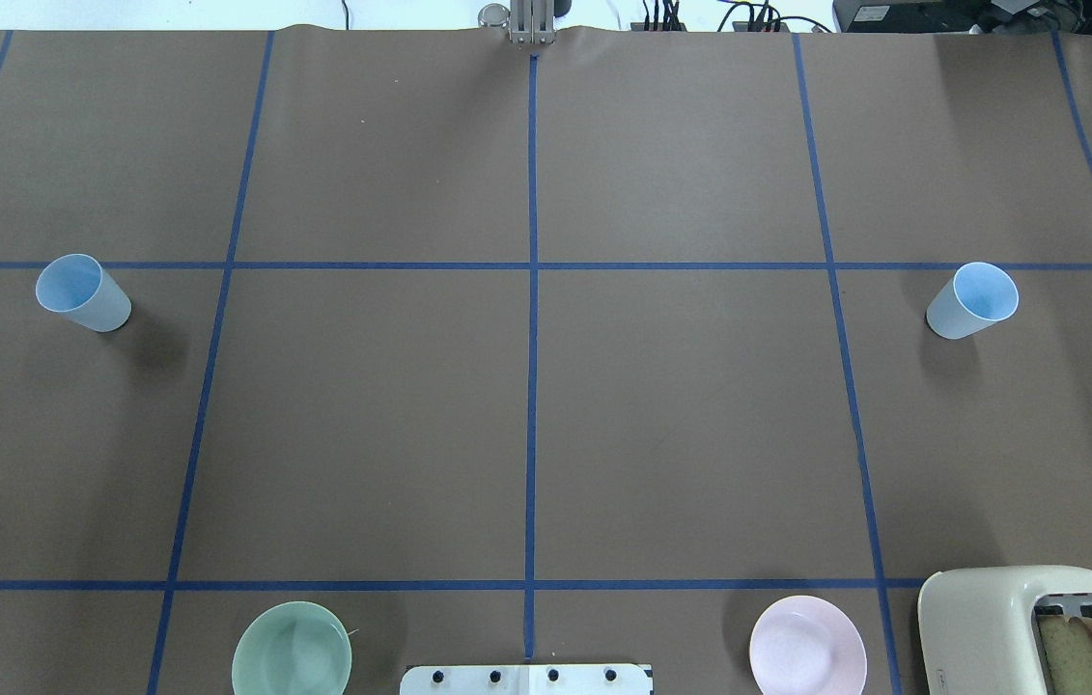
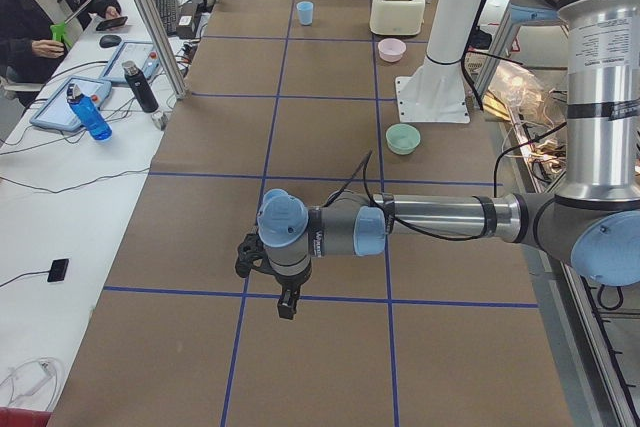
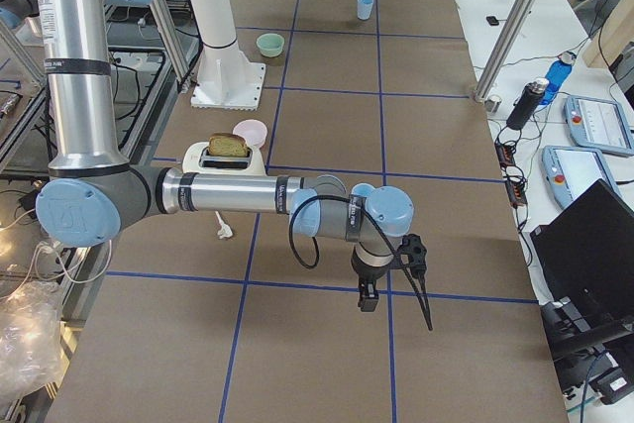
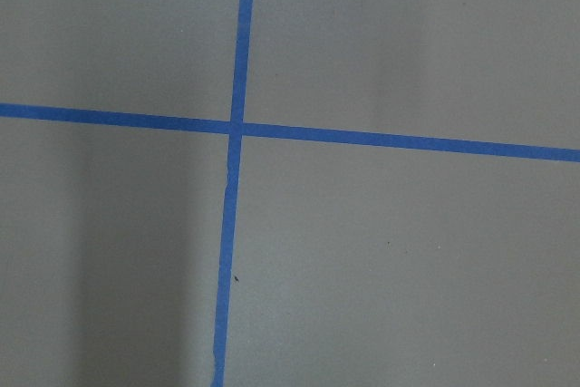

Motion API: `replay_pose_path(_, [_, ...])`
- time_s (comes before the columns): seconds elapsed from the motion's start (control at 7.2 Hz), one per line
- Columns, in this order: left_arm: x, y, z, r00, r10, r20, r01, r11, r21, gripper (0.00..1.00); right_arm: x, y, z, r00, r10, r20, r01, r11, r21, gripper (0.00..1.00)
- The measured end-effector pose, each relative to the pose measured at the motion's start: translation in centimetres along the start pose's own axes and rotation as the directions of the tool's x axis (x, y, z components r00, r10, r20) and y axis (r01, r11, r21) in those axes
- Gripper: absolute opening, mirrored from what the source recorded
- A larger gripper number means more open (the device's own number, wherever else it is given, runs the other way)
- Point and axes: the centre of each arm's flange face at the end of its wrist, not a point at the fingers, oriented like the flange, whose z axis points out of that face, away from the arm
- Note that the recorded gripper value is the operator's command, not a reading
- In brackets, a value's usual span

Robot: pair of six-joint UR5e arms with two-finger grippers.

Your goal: Stack blue cups with both arms

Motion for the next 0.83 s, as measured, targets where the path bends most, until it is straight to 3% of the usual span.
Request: replay_pose_path(0.83, [2.1, -1.3, -2.7, 0.999, 0.048, 0.012, -0.049, 0.997, 0.059, 0.98, -1.3, -0.7, -1.6, 1.000, -0.028, -0.005, 0.028, 0.999, 0.032, 1.00])
